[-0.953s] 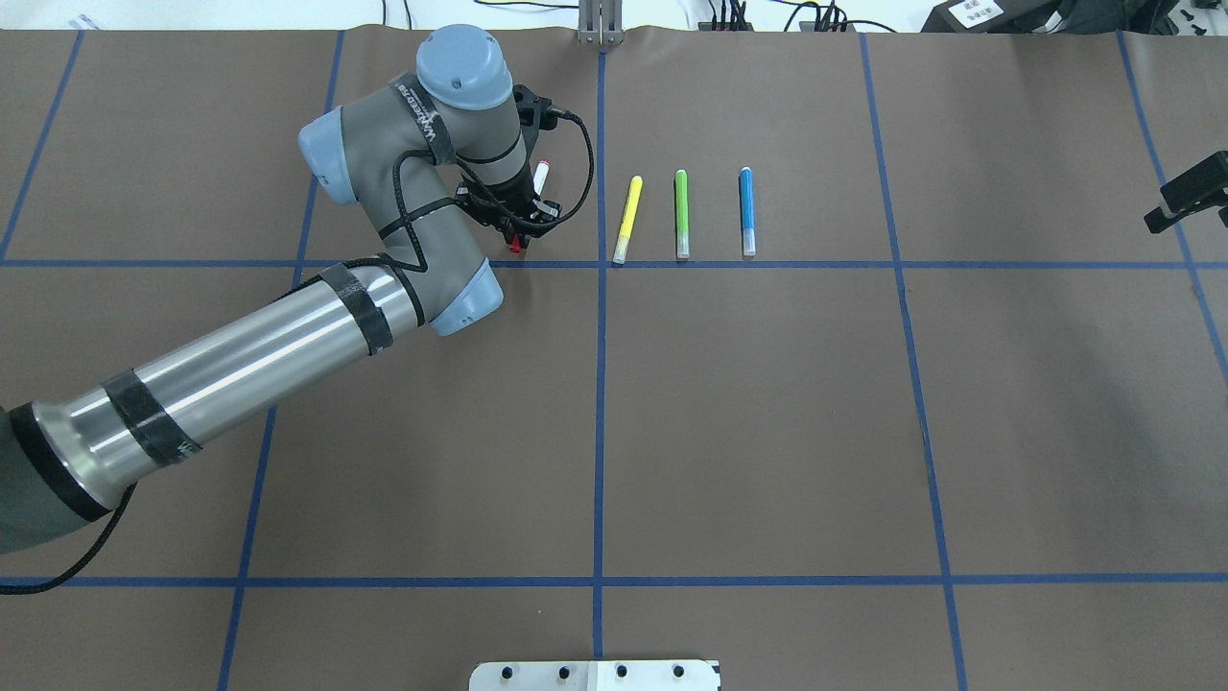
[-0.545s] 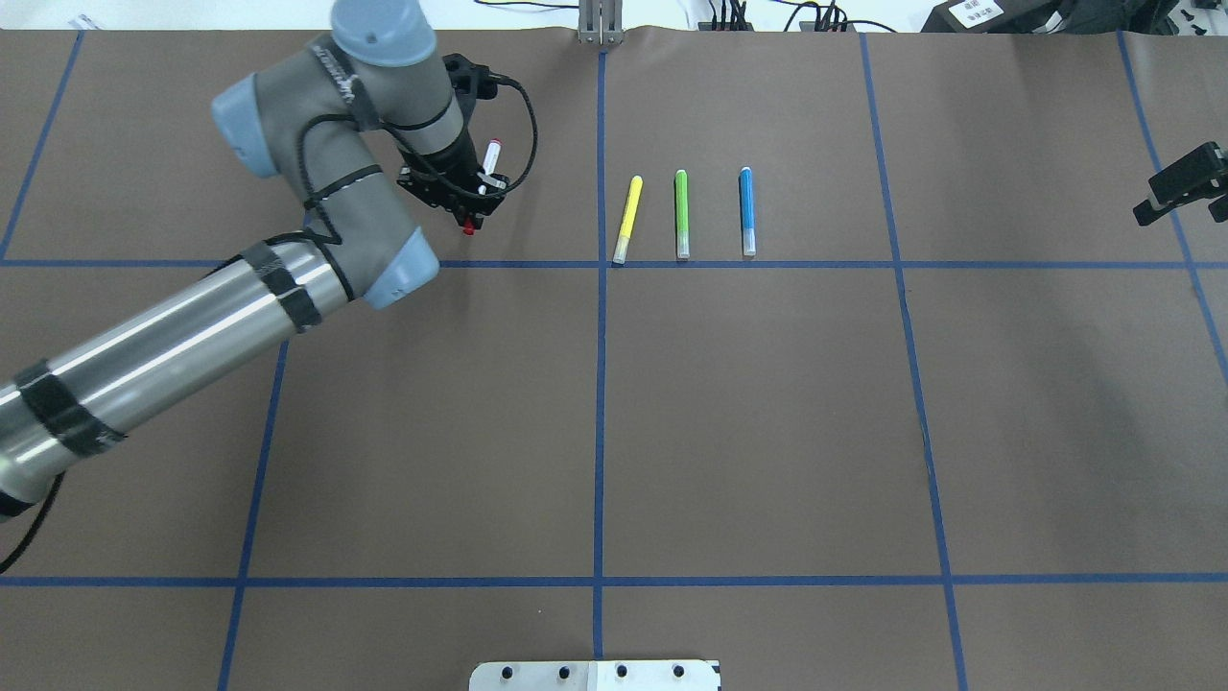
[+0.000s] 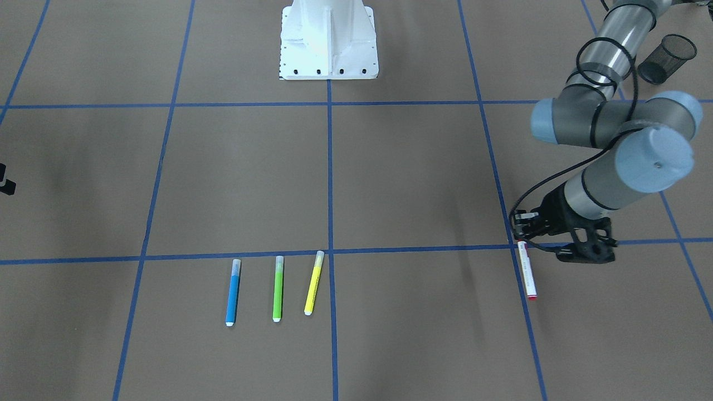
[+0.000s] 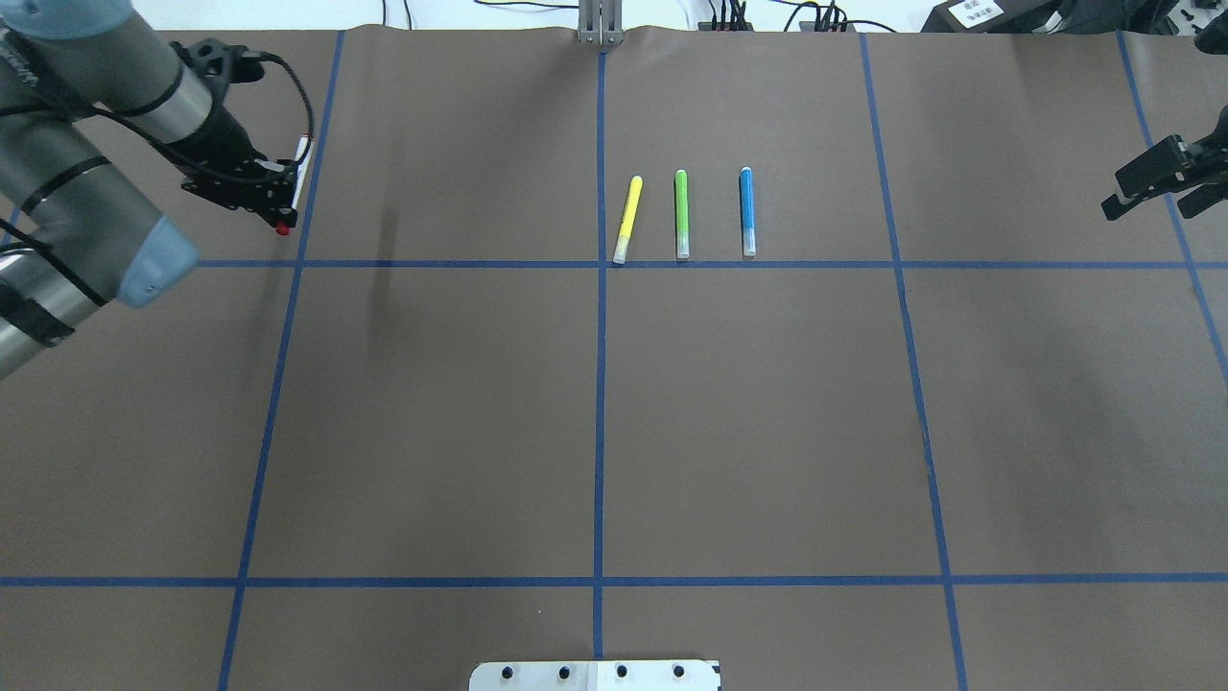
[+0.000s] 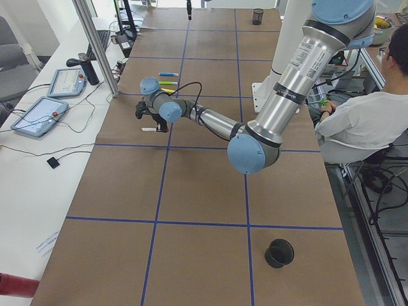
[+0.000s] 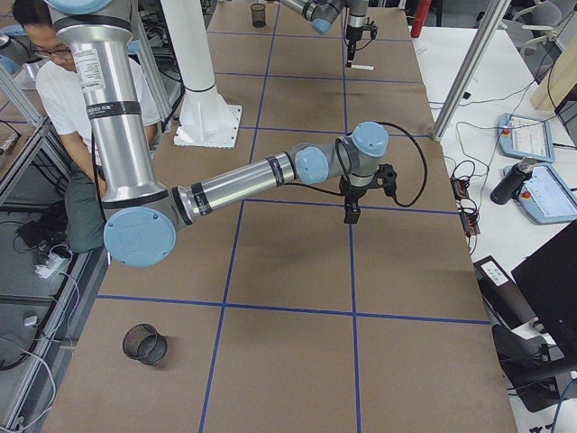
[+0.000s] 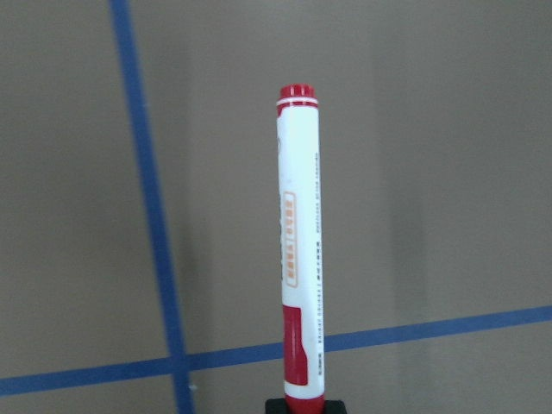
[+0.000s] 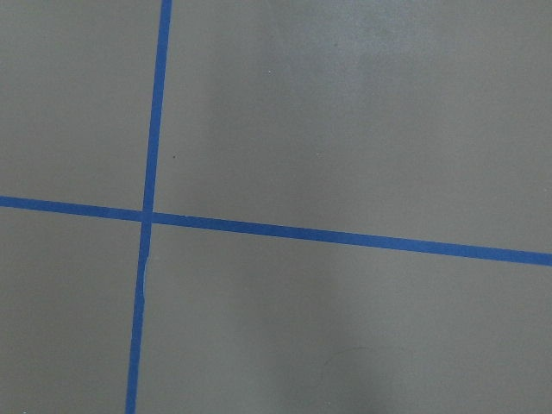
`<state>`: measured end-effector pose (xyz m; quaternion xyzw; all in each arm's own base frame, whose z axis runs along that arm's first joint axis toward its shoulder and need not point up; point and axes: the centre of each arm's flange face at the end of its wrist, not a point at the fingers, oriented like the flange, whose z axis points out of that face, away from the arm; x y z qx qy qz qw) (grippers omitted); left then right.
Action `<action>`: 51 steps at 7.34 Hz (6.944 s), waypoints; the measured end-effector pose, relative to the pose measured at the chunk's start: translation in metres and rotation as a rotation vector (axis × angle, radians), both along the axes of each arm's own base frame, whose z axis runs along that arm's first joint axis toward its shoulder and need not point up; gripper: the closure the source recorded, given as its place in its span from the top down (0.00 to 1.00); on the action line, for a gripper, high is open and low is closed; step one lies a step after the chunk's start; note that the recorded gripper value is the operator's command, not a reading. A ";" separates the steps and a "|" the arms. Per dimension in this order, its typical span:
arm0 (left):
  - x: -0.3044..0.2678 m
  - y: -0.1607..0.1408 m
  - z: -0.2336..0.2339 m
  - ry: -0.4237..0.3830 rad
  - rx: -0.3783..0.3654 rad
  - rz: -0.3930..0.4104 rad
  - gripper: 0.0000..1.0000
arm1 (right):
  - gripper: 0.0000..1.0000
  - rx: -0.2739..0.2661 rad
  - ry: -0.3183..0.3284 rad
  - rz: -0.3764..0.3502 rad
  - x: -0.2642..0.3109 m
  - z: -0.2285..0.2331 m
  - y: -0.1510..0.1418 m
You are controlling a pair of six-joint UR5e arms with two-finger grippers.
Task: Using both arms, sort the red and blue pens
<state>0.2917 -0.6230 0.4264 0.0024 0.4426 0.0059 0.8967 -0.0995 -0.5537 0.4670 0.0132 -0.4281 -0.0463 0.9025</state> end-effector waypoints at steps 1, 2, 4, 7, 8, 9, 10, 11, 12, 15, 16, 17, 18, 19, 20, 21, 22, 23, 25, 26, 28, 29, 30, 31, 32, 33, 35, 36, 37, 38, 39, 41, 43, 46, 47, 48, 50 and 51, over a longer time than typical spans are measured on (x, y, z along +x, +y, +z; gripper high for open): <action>-0.043 0.001 0.035 -0.033 -0.042 -0.057 0.00 | 1.00 0.005 0.001 -0.005 -0.004 -0.003 -0.001; -0.090 0.001 0.067 -0.062 -0.071 -0.110 0.00 | 1.00 0.007 0.002 -0.011 -0.008 -0.004 -0.001; -0.200 0.020 0.145 -0.128 -0.076 -0.134 0.00 | 1.00 0.010 0.011 -0.022 -0.015 -0.003 0.000; -0.302 0.059 0.222 -0.293 -0.129 -0.106 0.00 | 1.00 0.014 0.026 -0.030 -0.021 -0.002 0.001; -0.315 0.079 0.247 -0.356 -0.167 -0.066 0.00 | 1.00 0.015 0.033 -0.032 -0.024 -0.001 0.001; -0.332 0.099 0.266 -0.380 -0.233 0.003 0.00 | 1.00 0.016 0.038 -0.036 -0.026 0.000 0.001; -0.352 0.118 0.272 -0.367 -0.326 0.066 0.00 | 1.00 0.016 0.039 -0.040 -0.029 0.000 0.002; -0.367 0.137 0.273 -0.325 -0.414 0.106 0.00 | 1.00 0.017 0.040 -0.046 -0.032 0.000 0.003; -0.379 0.161 0.277 -0.263 -0.491 0.133 0.00 | 1.00 0.018 0.043 -0.059 -0.039 0.000 0.004; -0.395 0.222 0.278 -0.105 -0.776 0.166 0.00 | 1.00 -0.001 0.055 -0.080 -0.062 0.003 0.009; -0.399 0.245 0.272 -0.071 -0.841 0.165 0.00 | 1.00 -0.009 0.056 -0.079 -0.068 0.001 0.009; -0.400 0.276 0.276 -0.047 -0.893 0.166 0.00 | 1.00 -0.010 0.055 -0.080 -0.072 -0.002 0.009; -0.400 0.310 0.289 -0.023 -0.942 0.169 0.00 | 1.00 -0.011 0.052 -0.080 -0.078 -0.007 0.009; -0.398 0.341 0.302 -0.002 -0.993 0.175 0.00 | 0.99 -0.019 0.047 -0.074 -0.087 -0.016 0.008; -0.395 0.368 0.312 0.020 -1.044 0.184 0.00 | 0.99 -0.029 0.042 -0.066 -0.096 -0.025 0.007; -0.393 0.391 0.320 0.044 -1.085 0.199 0.00 | 0.99 -0.034 0.039 -0.060 -0.100 -0.030 0.007; -0.391 0.408 0.327 0.063 -1.112 0.211 0.00 | 1.00 -0.035 0.038 -0.058 -0.101 -0.032 0.007; -0.389 0.419 0.333 0.077 -1.134 0.218 0.00 | 0.99 -0.035 0.037 -0.057 -0.102 -0.034 0.007; -0.388 0.429 0.346 0.097 -1.166 0.231 0.00 | 0.99 -0.029 0.036 -0.056 -0.102 -0.037 0.007; -0.387 0.431 0.350 0.103 -1.175 0.233 0.00 | 0.99 -0.028 0.036 -0.056 -0.102 -0.038 0.007; -0.387 0.431 0.357 0.111 -1.190 0.231 0.00 | 0.99 -0.028 0.037 -0.055 -0.102 -0.037 0.006; -0.386 0.431 0.362 0.117 -1.198 0.227 0.00 | 0.99 -0.028 0.038 -0.055 -0.102 -0.037 0.006; -0.385 0.432 0.367 0.126 -1.208 0.219 0.00 | 0.99 -0.028 0.038 -0.055 -0.102 -0.037 0.006; -0.384 0.432 0.370 0.135 -1.214 0.210 0.00 | 0.99 -0.028 0.038 -0.055 -0.102 -0.037 0.006; -0.384 0.431 0.372 0.144 -1.215 0.200 0.00 | 1.00 -0.028 0.038 -0.055 -0.102 -0.037 0.006; -0.383 0.429 0.374 0.148 -1.212 0.194 0.00 | 0.99 -0.029 0.038 -0.055 -0.102 -0.037 0.006; -0.383 0.421 0.383 0.157 -1.200 0.180 0.03 | 0.99 -0.026 0.037 -0.055 -0.102 -0.038 0.007; -0.383 0.416 0.385 0.161 -1.196 0.173 0.03 | 0.99 -0.023 0.036 -0.054 -0.101 -0.040 0.007; -0.383 0.414 0.387 0.167 -1.195 0.166 0.07 | 0.99 -0.021 0.035 -0.053 -0.101 -0.041 0.008; -0.382 0.413 0.387 0.171 -1.196 0.162 0.11 | 0.99 -0.019 0.035 -0.053 -0.101 -0.042 0.008; -0.382 0.414 0.388 0.172 -1.198 0.161 0.15 | 0.99 -0.019 0.035 -0.053 -0.100 -0.042 0.008; -0.382 0.416 0.391 0.175 -1.206 0.161 0.99 | 0.99 -0.021 0.034 -0.052 -0.100 -0.041 0.008; -0.381 0.419 0.395 0.180 -1.219 0.157 1.00 | 0.99 -0.023 0.034 -0.052 -0.100 -0.041 0.008; -0.381 0.407 0.390 0.205 -1.163 0.149 1.00 | 0.99 -0.018 0.037 -0.050 -0.101 -0.043 0.007; -0.382 0.384 0.380 0.218 -1.094 0.138 1.00 | 0.99 -0.009 0.047 -0.047 -0.102 -0.044 0.006; -0.385 0.344 0.364 0.231 -0.991 0.108 1.00 | 0.99 0.005 0.058 -0.045 -0.105 -0.047 0.004; -0.392 0.250 0.322 0.239 -0.708 0.063 1.00 | 0.99 0.036 0.062 -0.050 -0.120 -0.066 -0.002; -0.395 0.210 0.306 0.222 -0.528 0.064 1.00 | 0.99 0.047 0.060 -0.044 -0.133 -0.082 -0.007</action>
